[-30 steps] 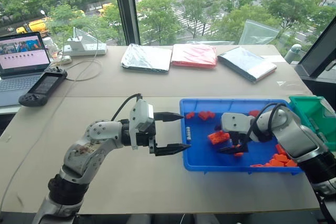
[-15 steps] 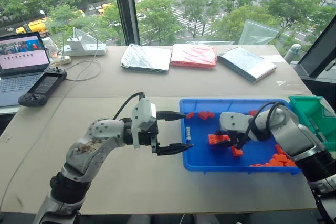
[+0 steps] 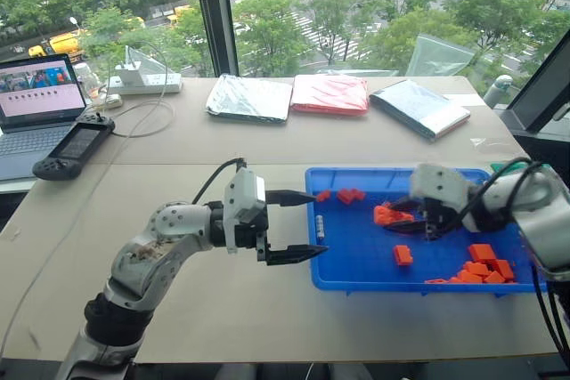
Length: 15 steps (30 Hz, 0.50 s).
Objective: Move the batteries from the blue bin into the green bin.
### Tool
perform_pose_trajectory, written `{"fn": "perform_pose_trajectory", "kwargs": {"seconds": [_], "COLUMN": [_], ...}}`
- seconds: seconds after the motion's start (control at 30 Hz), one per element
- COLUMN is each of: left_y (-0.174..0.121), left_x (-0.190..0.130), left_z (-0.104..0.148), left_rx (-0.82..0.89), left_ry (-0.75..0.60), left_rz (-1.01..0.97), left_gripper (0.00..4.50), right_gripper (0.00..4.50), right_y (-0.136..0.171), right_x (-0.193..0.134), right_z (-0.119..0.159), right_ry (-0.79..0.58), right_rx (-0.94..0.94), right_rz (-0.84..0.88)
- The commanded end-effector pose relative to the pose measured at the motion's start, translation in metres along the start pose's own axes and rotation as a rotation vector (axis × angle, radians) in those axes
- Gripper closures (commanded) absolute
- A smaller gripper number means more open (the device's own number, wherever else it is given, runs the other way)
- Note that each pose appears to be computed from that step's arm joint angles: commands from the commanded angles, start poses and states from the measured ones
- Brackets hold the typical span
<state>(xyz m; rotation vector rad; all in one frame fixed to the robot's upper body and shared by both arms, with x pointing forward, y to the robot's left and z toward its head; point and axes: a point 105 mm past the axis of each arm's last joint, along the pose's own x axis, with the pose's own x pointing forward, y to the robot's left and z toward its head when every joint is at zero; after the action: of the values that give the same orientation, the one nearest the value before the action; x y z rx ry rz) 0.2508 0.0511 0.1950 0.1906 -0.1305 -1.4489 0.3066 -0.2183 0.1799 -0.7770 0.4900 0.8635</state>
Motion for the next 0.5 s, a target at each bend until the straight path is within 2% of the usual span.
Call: {"fn": "perform_pose_trajectory", "kwargs": {"seconds": [0.03, 0.3, 0.4, 0.5], "left_y": [-0.007, -0.006, -0.006, -0.006], "left_x": [0.002, 0.002, 0.002, 0.002], "left_z": [0.009, 0.007, 0.007, 0.007], "left_rx": [0.041, 0.044, 0.046, 0.048], "left_ry": [-0.026, -0.019, -0.019, -0.018], "left_rz": [-0.02, -0.026, -0.027, -0.026], "left_gripper": [0.0, 0.0, 0.0, 0.0], "right_gripper": [3.11, 3.11, 3.11, 3.11], "right_y": [-0.024, -0.025, -0.032, -0.034], "right_x": [-0.01, -0.008, -0.016, -0.022], "right_z": [-0.027, -0.018, 0.004, 0.015], "right_ry": [0.091, -0.038, -0.214, -0.304], "right_rx": [0.112, 0.304, 0.511, 0.644], "right_rz": [-0.172, -0.184, -0.157, -0.126]}}
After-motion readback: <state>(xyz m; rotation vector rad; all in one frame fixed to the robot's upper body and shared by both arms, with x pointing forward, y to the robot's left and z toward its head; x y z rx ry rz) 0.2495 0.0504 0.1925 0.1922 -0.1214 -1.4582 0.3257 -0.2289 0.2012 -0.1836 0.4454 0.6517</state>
